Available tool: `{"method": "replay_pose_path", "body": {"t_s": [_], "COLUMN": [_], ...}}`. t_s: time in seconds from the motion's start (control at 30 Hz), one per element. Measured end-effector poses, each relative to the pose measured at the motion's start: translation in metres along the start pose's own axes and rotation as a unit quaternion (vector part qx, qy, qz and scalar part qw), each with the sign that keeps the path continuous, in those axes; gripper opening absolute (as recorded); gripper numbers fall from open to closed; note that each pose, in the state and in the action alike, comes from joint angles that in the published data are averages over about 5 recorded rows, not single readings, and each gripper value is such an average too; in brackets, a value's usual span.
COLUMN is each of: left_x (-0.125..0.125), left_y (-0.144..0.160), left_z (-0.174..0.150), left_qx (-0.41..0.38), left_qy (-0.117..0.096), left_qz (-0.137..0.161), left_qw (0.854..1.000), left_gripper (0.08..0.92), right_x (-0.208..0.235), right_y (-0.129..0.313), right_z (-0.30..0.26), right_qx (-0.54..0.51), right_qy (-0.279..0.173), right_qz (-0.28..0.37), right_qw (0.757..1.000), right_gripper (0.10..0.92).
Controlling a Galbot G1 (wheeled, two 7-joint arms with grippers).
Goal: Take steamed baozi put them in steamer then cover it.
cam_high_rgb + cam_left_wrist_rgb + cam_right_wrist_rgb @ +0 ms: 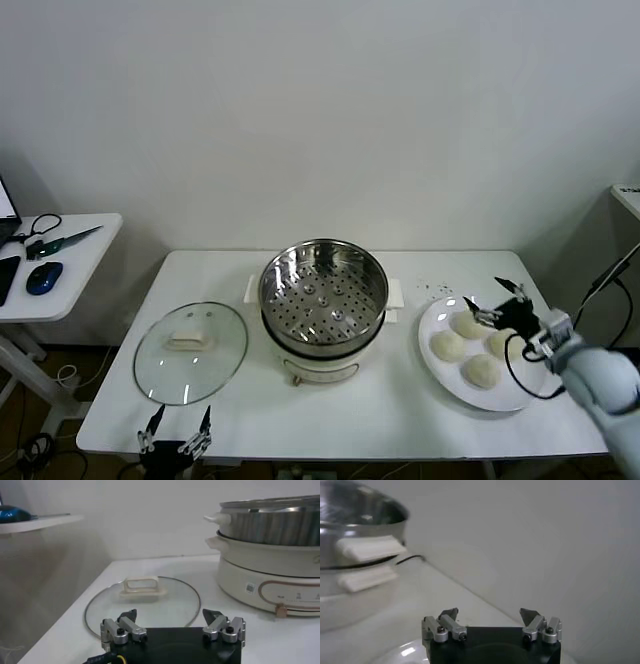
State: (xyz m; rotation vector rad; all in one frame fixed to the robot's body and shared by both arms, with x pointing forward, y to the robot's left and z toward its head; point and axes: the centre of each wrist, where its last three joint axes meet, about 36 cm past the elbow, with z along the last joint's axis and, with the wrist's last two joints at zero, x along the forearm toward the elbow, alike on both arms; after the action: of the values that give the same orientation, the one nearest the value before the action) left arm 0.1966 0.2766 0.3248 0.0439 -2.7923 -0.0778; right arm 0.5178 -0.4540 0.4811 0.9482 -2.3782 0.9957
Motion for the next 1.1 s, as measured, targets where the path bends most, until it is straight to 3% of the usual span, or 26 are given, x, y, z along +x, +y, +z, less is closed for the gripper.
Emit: {"method": "replay_pose_path", "body": {"t_s": [0.23, 0.47, 0.7, 1.1], "left_x": [0.000, -0.002, -0.001, -0.002], "left_y": [-0.002, -0.004, -0.007, -0.011], "left_z": [0.001, 0.004, 0.007, 0.009], "left_qx": [0.001, 0.004, 0.010, 0.018], "left_qy": [0.000, 0.001, 0.001, 0.002], "left_qz": [-0.001, -0.002, -0.003, -0.005], "left_qw": [1.000, 1.000, 1.000, 1.000], "left_gripper": [0.823, 0.823, 0.823, 0.823], "right_x": [-0.007, -0.013, -0.032, -0.086], "right_y": [-0.073, -0.111, -0.119, -0.107], "right_z": [-0.015, -0.030, -0.026, -0.023], "right_qx": [0.114, 0.150, 0.151, 0.148], "right_qy": [0.076, 0.155, 0.212, 0.255], "right_qz": [-0.151, -0.238, -0.267, -0.272], "right_qw": [0.979, 0.947, 0.928, 0.916], "right_gripper": [0.823, 0.823, 0.823, 0.823]}}
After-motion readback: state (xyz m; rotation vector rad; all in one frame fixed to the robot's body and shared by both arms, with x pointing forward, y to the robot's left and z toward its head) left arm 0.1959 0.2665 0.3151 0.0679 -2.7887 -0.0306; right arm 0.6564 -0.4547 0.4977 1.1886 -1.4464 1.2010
